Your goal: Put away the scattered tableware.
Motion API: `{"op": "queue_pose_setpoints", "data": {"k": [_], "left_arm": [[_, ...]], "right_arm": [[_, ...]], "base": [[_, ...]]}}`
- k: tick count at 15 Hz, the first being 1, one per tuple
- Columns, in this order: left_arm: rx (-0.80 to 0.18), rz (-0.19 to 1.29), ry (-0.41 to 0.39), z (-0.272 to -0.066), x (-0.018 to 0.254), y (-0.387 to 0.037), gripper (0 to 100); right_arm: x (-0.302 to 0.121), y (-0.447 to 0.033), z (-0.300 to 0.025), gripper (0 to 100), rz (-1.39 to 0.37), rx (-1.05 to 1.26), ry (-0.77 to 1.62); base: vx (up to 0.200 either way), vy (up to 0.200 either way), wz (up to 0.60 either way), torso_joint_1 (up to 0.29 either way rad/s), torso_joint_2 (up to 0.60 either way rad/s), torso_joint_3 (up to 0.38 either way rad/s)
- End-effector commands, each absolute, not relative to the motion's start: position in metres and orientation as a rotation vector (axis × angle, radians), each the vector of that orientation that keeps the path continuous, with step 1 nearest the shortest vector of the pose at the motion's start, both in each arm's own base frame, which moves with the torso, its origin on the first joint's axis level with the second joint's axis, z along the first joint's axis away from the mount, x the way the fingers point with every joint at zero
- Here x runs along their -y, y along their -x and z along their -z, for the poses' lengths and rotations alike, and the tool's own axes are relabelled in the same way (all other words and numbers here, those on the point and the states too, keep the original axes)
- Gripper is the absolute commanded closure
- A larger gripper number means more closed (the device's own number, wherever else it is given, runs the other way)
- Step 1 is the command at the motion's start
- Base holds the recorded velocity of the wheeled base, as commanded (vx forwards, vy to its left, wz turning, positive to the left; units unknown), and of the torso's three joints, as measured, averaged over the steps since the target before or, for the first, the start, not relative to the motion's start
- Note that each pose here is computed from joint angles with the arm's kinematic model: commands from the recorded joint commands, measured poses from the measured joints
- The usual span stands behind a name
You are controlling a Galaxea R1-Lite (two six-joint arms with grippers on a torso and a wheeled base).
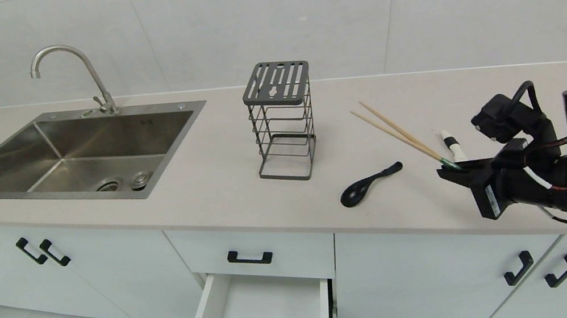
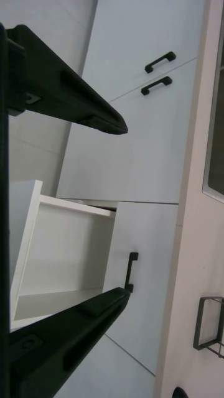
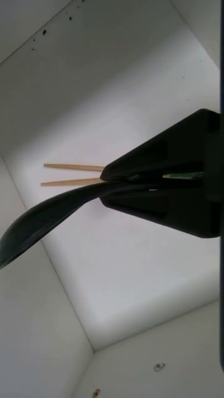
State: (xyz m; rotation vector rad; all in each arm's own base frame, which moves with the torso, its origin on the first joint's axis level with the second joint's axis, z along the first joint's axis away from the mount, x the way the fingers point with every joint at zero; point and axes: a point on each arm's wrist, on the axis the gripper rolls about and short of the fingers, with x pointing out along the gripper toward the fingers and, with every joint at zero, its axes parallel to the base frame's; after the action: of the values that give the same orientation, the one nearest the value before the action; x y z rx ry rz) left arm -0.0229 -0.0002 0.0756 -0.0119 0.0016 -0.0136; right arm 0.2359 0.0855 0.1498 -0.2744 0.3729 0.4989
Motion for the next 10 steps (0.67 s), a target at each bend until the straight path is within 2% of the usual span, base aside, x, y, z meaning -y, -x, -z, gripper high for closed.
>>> {"op": "queue_pose_setpoints", "data": {"k": [1,10], "left_arm": [[-0.003,0.014,0.012,-0.076,0.0,0.023,0],[-0.003,0.014,0.012,-0.076,0.0,0.023,0]], "right_arm": [[-0.087,-0.226,-0.157,100,-0.518,-0.341,0.277],[-0.104,-0.198,-0.154,100,-0.637,-0.324,0.333]], "base": [[0.0,0.0,0.0,0.0,0.0,0.0],[0.0,0.0,0.0,0.0,0.0,0.0]]}}
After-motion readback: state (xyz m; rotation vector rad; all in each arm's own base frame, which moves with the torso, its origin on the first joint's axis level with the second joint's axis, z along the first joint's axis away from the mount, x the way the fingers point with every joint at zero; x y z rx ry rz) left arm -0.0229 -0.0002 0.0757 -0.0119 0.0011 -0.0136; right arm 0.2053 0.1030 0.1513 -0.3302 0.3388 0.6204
